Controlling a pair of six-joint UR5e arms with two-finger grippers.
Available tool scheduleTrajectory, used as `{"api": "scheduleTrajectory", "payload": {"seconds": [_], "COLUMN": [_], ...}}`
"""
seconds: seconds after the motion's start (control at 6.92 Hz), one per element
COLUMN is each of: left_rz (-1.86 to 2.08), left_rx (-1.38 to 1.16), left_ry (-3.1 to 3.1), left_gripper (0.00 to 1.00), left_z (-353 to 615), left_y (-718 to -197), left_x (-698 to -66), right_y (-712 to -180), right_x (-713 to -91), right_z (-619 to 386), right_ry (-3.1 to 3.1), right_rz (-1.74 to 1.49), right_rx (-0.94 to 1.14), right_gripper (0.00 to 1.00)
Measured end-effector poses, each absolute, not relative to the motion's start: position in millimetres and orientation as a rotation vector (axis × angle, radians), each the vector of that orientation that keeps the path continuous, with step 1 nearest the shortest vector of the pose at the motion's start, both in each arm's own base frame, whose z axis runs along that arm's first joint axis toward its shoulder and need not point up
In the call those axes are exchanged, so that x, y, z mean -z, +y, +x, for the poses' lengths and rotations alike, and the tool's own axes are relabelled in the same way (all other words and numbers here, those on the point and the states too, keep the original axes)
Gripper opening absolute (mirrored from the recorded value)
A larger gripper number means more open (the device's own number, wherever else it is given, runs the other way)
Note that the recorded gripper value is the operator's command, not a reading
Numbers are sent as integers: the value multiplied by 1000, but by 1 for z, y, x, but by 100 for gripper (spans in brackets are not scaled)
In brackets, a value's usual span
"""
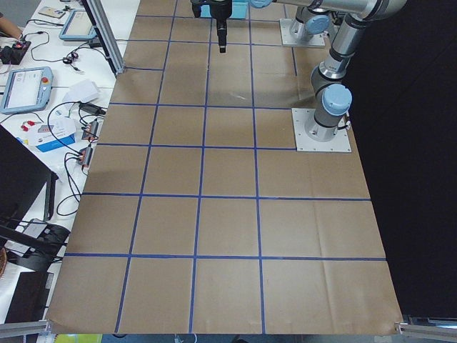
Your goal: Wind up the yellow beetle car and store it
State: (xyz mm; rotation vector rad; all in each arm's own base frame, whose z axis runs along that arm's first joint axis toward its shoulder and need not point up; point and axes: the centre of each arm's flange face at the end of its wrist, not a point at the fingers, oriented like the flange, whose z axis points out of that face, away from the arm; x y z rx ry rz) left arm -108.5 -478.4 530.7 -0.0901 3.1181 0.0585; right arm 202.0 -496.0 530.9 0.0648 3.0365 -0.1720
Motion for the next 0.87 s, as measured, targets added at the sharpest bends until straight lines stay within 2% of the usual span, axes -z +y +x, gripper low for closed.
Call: {"api": "scheduleTrajectory", "payload": {"seconds": [0.87], "left_rz": [-92], "left_rx": [-76], "left_ry": [3120], "left_gripper": [100], "left_z": [-109], "left_y": [-473], "left_x": [-528], "right_y": [-496], "right_x": [-529], "right_z": [201], "right_ry": [3041], "right_rz": [51], "right_rx": [167], "right_gripper": [100]}}
